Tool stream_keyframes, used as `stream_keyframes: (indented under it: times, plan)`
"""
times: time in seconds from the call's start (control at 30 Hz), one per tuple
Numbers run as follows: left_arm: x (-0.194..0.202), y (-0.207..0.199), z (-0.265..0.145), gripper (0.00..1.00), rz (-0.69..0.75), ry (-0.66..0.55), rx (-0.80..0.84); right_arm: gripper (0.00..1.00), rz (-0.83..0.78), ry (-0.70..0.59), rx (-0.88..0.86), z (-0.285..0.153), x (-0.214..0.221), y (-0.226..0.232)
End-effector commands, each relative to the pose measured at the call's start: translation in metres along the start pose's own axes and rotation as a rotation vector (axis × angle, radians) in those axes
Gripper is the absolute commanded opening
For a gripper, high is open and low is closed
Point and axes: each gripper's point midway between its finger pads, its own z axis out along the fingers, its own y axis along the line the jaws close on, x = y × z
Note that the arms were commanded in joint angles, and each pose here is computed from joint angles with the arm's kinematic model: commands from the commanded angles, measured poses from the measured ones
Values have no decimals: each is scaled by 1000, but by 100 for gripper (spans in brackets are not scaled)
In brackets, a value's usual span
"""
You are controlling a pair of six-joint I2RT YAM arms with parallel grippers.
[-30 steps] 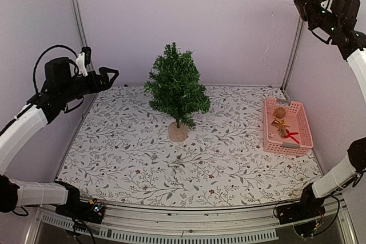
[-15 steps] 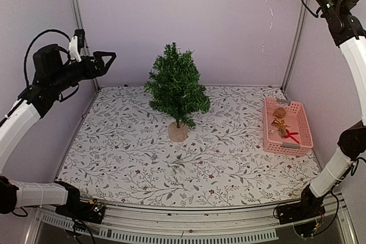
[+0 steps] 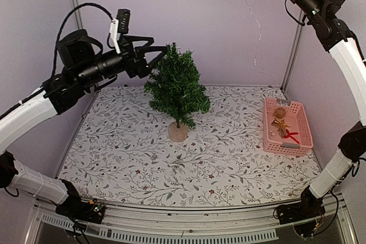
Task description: Decorate the small christmas tree
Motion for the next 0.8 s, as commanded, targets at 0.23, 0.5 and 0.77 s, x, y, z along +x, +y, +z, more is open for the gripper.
stream_keyframes:
  times: [0.23, 0.5, 0.77]
  plan:
    - [63, -124, 141, 89, 43, -44, 200, 0, 0, 17, -23, -40, -4, 39]
    - [129, -160, 216, 88, -13, -2, 168, 0, -17, 36, -76, -54, -11, 60]
    - [170, -171, 264, 83, -54, -35, 110, 0, 23, 80, -108, -73, -3, 67]
